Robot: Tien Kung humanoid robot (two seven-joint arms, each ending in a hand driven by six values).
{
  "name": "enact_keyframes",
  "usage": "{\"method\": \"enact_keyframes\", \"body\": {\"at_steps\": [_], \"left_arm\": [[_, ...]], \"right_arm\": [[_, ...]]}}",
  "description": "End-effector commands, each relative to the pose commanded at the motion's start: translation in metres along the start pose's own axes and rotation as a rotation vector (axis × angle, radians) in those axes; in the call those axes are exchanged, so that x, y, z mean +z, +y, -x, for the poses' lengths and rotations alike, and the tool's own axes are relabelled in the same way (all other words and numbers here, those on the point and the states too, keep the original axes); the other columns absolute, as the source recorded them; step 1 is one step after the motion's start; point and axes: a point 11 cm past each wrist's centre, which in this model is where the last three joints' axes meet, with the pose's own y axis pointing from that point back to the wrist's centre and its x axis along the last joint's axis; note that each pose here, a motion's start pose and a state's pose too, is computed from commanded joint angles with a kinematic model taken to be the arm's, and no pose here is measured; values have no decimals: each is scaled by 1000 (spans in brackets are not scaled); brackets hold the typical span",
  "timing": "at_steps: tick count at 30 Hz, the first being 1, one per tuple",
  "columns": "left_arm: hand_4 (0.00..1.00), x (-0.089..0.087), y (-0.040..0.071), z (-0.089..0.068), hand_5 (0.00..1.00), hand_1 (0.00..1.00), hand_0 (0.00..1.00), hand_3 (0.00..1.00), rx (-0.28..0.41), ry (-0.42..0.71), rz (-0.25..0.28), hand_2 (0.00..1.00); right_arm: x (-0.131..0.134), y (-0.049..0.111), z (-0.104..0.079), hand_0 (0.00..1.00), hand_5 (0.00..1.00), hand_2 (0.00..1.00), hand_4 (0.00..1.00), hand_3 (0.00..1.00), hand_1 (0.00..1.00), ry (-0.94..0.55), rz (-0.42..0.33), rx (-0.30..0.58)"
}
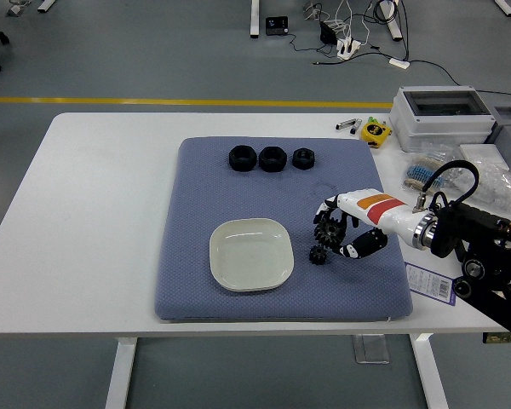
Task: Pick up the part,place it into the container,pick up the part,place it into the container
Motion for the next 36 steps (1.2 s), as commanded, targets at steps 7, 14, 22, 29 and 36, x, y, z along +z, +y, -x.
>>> {"method": "enact_keyframes", "body": {"at_steps": [7,14,22,29,36], "left_arm": [[615,1,0,0,681,619,711,563,0,6,0,636],[615,1,0,0,682,619,711,563,2,9,-1,637],[615,3,0,-1,681,616,711,563,4,16,0,637],[615,3,0,-2,682,616,711,564,7,11,0,639],[615,1,0,-4,682,615,711,564,10,4,-4,639]], "right_arm": [[-53,-25,2,402,16,462,584,447,421,27,-112,-10],[-88,-59,24,420,28,471,585,456,434,70,-131,-84],[-95,-82,45,555,137,644,763,629,591,124,-67,-155],[-101,-89,45,662,203,787,974,878,693,149,-95,-147],[-103,-88,41,789,184,843,998,929,758,168,-133,-131]]}}
